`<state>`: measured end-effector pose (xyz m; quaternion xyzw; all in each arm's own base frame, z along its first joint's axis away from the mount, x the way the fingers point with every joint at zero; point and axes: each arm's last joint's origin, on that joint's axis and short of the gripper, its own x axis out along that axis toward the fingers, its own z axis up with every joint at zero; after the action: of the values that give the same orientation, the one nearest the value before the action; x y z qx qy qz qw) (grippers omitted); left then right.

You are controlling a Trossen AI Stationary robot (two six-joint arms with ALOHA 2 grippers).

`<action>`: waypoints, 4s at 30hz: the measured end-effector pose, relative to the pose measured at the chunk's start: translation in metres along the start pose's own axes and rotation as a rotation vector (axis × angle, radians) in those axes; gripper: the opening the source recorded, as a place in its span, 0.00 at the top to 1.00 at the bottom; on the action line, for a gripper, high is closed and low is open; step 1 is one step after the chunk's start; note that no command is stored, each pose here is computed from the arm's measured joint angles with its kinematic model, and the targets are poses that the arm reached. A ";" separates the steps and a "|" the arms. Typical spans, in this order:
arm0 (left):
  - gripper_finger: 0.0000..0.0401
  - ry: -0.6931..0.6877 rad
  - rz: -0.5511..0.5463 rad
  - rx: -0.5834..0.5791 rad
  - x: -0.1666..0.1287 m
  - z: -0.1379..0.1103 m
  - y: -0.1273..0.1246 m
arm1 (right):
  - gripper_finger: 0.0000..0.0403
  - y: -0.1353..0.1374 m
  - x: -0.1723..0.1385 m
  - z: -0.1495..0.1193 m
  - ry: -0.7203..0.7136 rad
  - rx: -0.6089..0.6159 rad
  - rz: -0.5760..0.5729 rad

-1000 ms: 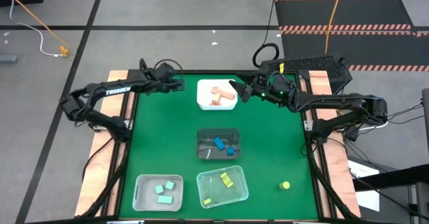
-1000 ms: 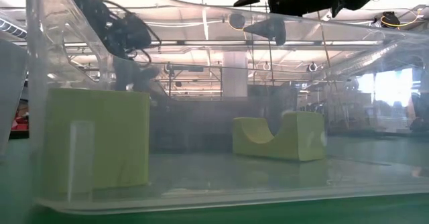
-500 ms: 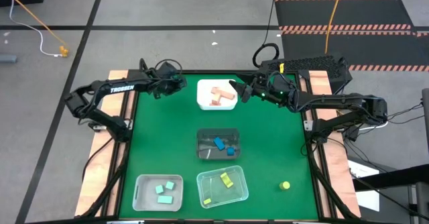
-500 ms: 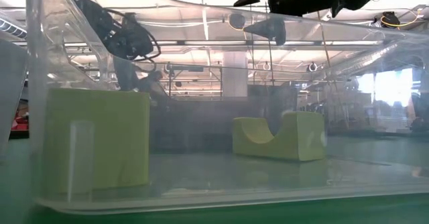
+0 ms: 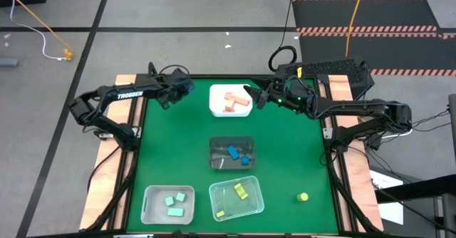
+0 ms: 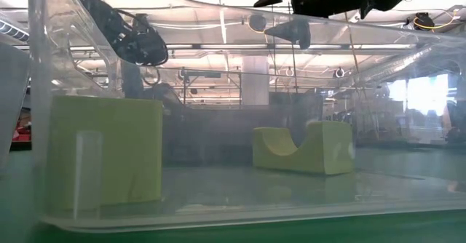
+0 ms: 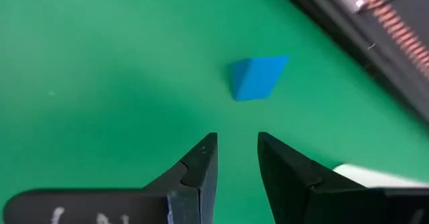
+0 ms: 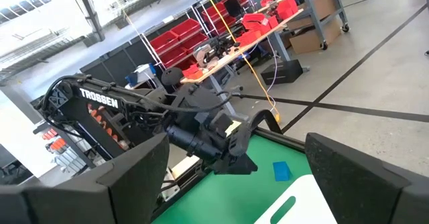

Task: Sort & place blocks by color
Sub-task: Put the blue block into the black bin, then put the green block into the transparent bin

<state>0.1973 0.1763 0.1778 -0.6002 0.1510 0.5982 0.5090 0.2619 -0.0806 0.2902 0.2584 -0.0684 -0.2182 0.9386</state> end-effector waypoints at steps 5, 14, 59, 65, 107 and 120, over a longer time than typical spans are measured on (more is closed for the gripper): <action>0.73 -0.009 -0.030 -0.074 0.000 0.004 -0.002 | 0.16 0.000 0.000 0.000 0.000 0.000 0.000; 0.47 -0.012 -0.072 -0.094 0.001 0.010 -0.005 | 0.16 0.000 0.000 0.000 0.000 0.000 0.000; 0.21 -0.048 0.275 -0.028 0.061 0.030 -0.051 | 0.16 0.000 0.000 0.000 -0.002 -0.001 -0.002; 0.35 -0.060 0.271 0.144 0.061 0.029 -0.052 | 0.16 0.000 0.000 0.000 -0.002 0.000 -0.002; 0.30 -0.026 -0.034 0.365 -0.042 -0.001 -0.073 | 0.16 0.000 0.000 0.000 -0.001 0.000 -0.002; 0.39 -0.241 -0.292 0.820 -0.155 -0.035 -0.054 | 0.16 0.000 0.000 0.000 -0.001 0.000 -0.002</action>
<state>0.2225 0.1062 0.3285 -0.2898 0.2288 0.4764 0.7980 0.2617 -0.0810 0.2903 0.2583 -0.0687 -0.2191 0.9384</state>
